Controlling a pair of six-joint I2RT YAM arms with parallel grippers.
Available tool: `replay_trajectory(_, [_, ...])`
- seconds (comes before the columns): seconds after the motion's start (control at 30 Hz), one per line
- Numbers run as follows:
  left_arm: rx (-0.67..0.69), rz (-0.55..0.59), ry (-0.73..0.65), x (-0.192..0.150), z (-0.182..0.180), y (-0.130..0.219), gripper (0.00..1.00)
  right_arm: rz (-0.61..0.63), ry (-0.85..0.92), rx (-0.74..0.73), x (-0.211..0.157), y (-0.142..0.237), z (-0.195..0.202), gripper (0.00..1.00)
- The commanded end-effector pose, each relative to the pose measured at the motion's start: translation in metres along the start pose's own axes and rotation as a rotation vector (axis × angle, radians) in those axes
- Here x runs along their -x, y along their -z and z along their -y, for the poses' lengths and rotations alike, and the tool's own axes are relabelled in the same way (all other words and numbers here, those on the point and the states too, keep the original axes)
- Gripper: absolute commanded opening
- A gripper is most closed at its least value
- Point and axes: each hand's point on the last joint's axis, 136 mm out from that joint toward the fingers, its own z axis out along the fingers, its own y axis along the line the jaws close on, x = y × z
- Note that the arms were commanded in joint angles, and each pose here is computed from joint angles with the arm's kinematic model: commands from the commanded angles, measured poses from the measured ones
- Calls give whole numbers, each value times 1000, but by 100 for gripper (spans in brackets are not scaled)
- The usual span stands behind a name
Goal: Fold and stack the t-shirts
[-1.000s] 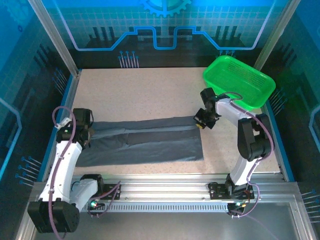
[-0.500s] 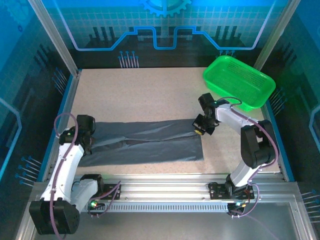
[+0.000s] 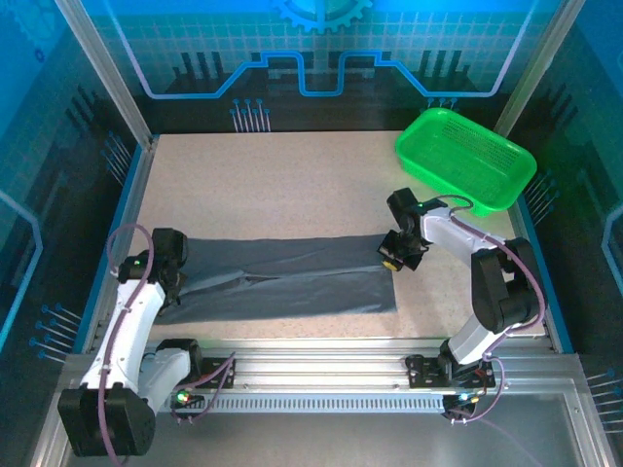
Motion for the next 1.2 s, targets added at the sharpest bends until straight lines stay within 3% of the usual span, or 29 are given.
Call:
replay_trajectory(0.0, [44,2,1,-3,-12,-3,0,9,22,-34,-9,5,6,0])
replay_trajectory(0.4, [22,-65,20,-21,-4,-19,0,-22,45,-107,-18,-3,17,0])
replay_trajectory(0.6, [27,-59,23,-20,-7,-17,0,2,59,-114,-14,4,17,5])
replay_trajectory(0.8, [28,-33,37,-14,-15,-5,0,9,74,-109,-11,6,13,13])
replay_trajectory(1.03, [0,-53,76,-13,-18,11,0,47,98,-84,-6,19,7,38])
replay_trajectory(1.17, [-9,-62,91,-12,-17,16,0,80,125,-64,0,25,-1,40])
